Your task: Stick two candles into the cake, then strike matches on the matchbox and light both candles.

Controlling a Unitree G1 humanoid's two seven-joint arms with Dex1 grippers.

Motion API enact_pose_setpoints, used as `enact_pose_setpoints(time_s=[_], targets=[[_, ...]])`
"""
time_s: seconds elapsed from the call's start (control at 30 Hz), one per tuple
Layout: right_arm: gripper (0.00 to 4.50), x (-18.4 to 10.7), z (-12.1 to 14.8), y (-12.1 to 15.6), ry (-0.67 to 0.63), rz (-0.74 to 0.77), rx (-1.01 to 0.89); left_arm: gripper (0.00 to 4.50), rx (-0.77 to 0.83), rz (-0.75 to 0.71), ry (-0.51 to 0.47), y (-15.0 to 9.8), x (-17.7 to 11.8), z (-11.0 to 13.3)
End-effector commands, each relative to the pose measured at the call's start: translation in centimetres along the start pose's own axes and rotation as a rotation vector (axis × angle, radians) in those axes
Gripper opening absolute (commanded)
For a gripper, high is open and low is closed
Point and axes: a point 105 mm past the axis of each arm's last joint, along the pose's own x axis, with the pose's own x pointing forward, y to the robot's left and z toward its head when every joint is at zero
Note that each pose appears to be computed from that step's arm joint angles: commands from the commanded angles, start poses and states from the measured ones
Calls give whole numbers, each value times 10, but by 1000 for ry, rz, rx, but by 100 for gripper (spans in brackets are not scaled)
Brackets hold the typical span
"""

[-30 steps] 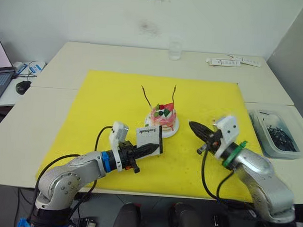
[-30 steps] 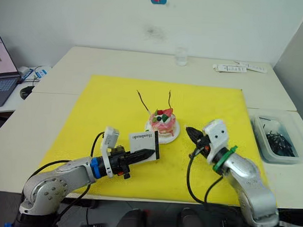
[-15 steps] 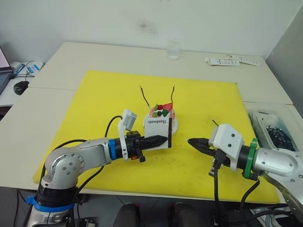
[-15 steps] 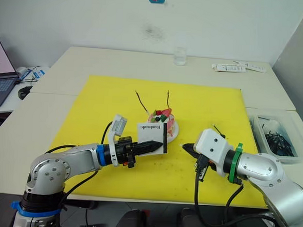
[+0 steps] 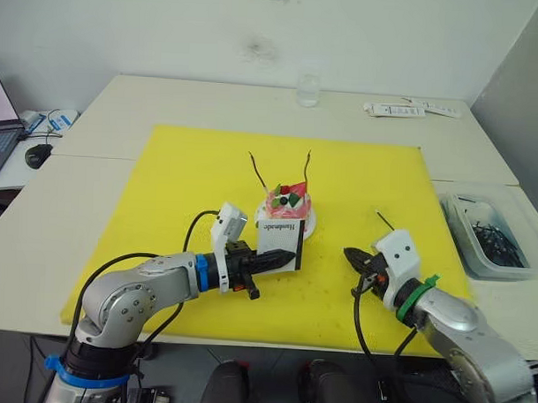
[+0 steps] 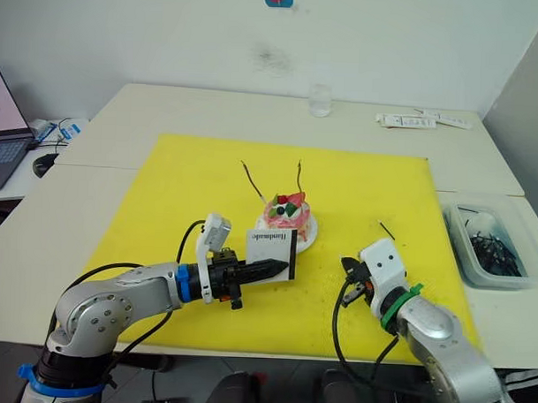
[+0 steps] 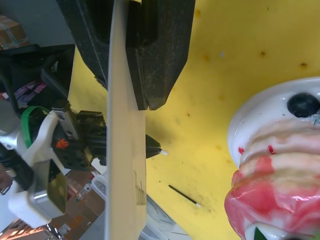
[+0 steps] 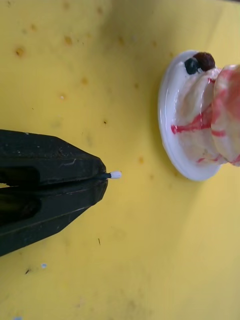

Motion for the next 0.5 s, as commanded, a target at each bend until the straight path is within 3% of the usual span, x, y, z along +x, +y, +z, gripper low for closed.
enact_pose_setpoints(time_s=[0.03, 0.17, 0.27, 0.4, 0.5], targets=[[1, 5, -1, -3, -71, -49, -43, 0, 42, -20, -10, -5, -1, 2], [1, 9, -15, -6, -66, -70, -27, 0, 46, -18, -8, -4, -2, -1], [66, 10, -23, -8, -64, -84, -5, 0, 47, -16, -7, -4, -3, -3], [201, 10, -26, -3, -72, -58, 10, 0, 48, -11, -9, -4, -4, -4], [201, 10, -26, -2, -84, -51, 8, 0, 48, -9, -10, -3, -4, -4]])
